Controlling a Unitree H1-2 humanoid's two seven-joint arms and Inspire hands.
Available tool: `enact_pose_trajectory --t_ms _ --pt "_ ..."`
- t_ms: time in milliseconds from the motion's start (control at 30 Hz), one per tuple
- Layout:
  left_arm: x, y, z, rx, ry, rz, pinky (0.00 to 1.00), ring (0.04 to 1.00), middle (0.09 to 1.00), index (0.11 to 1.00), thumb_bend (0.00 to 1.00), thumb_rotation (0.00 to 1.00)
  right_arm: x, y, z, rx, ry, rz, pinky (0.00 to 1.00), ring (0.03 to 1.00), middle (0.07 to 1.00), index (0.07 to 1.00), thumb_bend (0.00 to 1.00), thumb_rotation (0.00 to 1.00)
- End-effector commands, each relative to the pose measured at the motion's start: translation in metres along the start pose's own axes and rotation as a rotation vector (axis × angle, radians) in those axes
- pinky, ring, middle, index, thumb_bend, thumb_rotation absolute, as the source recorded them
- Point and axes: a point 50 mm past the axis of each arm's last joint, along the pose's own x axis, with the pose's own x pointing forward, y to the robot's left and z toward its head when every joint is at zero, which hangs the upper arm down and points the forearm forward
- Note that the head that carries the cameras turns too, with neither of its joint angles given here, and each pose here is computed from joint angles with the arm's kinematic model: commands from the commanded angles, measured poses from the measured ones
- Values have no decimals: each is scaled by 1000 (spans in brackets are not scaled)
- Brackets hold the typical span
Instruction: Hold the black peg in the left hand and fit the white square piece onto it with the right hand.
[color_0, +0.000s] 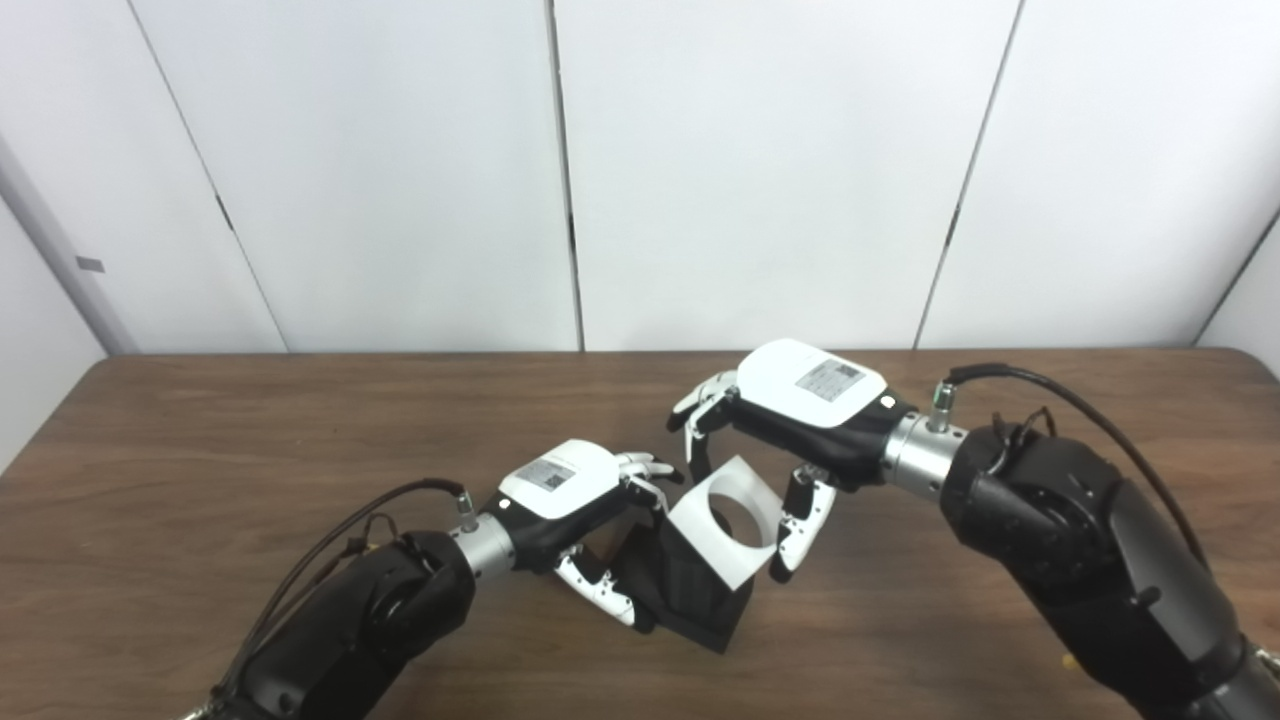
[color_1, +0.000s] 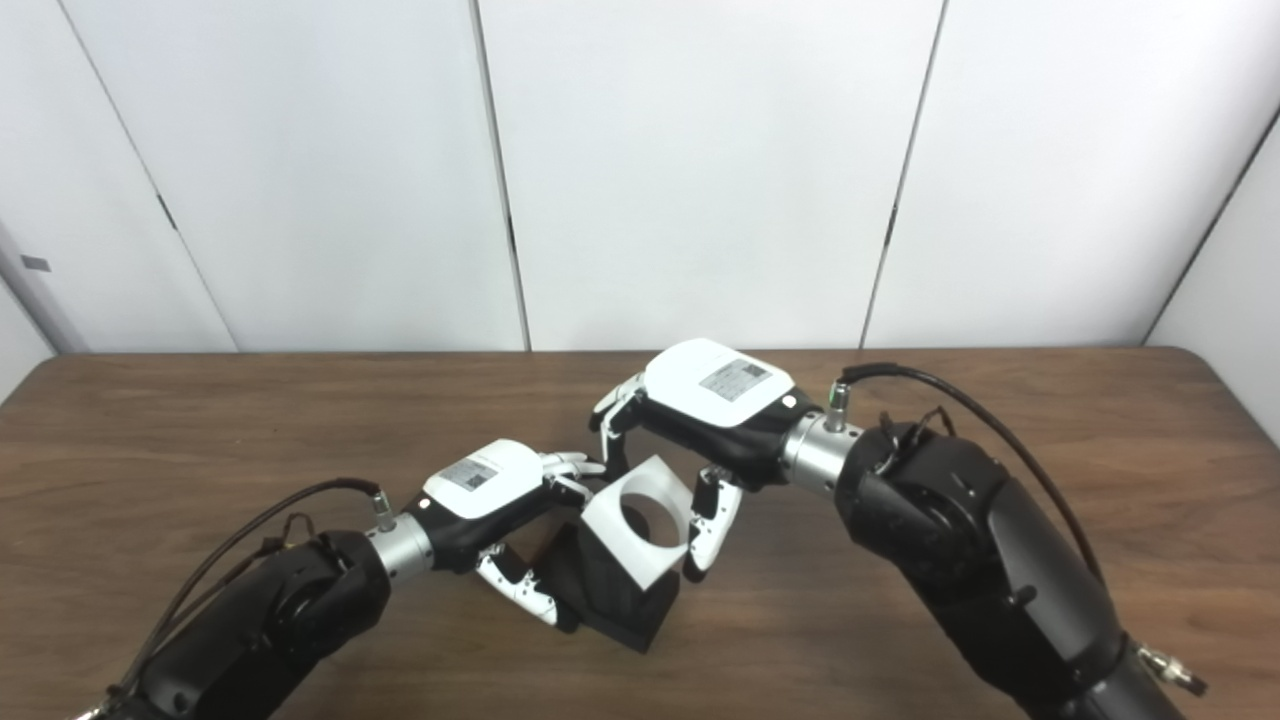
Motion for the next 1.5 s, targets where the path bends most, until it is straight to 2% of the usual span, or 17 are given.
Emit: enact_pose_trajectory --t_ms 0,1033,1467 --pt "-9 -35 -1 45 47 -189 844 927 903 489 522 74 4 -15 6 -33 -35 -57 695 820 790 478 519 138" --pt "-5 -40 4 40 21 -177 851 917 901 488 522 75 23 3 -1 47 -3 -49 699 814 792 479 518 136" --pt "-5 -40 4 44 24 -195 844 919 913 488 522 75 37 9 8 78 -16 -44 700 815 787 479 518 138"
